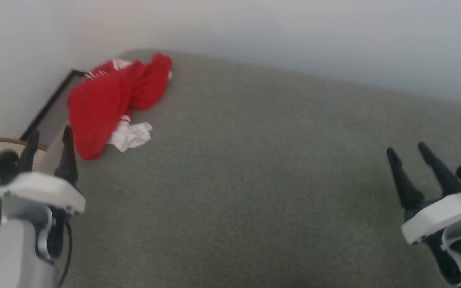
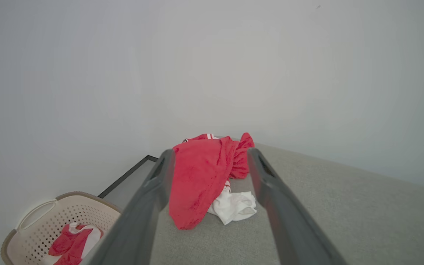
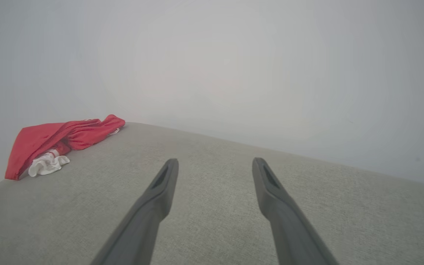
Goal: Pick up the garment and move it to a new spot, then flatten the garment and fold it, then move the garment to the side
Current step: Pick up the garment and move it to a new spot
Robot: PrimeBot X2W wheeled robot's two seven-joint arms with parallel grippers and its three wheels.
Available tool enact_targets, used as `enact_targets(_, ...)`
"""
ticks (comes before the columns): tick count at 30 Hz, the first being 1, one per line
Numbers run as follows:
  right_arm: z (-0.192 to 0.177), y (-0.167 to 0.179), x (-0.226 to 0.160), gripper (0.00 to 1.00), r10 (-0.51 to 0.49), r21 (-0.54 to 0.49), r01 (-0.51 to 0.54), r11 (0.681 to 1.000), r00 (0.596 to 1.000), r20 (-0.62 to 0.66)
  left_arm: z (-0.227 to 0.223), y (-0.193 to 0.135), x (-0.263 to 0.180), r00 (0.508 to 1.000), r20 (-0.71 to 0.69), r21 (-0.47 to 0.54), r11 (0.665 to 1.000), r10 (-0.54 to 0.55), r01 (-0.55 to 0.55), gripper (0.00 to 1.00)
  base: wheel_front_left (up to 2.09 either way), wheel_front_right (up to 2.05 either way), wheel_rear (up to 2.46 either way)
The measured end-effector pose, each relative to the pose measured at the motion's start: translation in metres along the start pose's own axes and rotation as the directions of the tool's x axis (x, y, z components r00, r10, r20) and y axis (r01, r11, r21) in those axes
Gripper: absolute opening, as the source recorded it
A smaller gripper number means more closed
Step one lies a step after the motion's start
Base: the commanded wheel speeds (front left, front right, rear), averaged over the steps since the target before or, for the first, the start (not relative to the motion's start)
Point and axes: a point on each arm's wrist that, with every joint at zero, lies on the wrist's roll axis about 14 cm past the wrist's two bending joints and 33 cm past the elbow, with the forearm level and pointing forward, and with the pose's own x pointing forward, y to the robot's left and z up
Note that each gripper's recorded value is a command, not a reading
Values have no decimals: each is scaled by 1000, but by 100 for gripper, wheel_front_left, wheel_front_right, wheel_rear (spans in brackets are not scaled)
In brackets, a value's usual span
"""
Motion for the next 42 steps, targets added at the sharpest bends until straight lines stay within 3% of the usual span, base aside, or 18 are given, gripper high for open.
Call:
enact_targets(10,-17,-54,16,100,-69,-25,68,997,997,-39,-44,-24,87,988,-152,5,1000,-8,9,100,0,0,0)
enact_targets(17,-40,-85,25,100,-106,-34,103,994,991,-83,-110,-28,124,929,-368,24,999,37,-30,100,0,0,0)
enact_targets(21,-55,-97,28,100,-120,-34,117,993,986,-115,-147,-26,131,865,-495,42,997,81,-69,100,0,0,0)
enact_targets(26,-71,-110,30,100,-135,-40,131,991,979,-154,-195,-24,125,733,-670,50,992,121,-118,100,0,0,0)
enact_targets(32,-82,-119,32,100,-146,-42,140,989,973,-178,-219,-23,121,571,-806,61,981,156,-183,100,0,0,0)
enact_targets(36,-85,-119,33,100,-143,-40,138,990,972,-186,-222,-24,121,546,-823,59,979,159,-196,100,0,0,0)
enact_targets(37,-85,-119,33,100,-143,-40,138,990,972,-186,-222,-25,122,549,-821,57,980,155,-192,41,0,0,0)
enact_targets(38,-85,-119,34,100,-144,-42,138,989,972,-185,-221,-24,123,563,-811,55,978,160,-199,0,0,0,0)
enact_targets(42,-79,-119,34,100,-149,-42,144,989,975,-167,-211,-21,128,616,-769,59,979,170,-197,0,0,0,0)
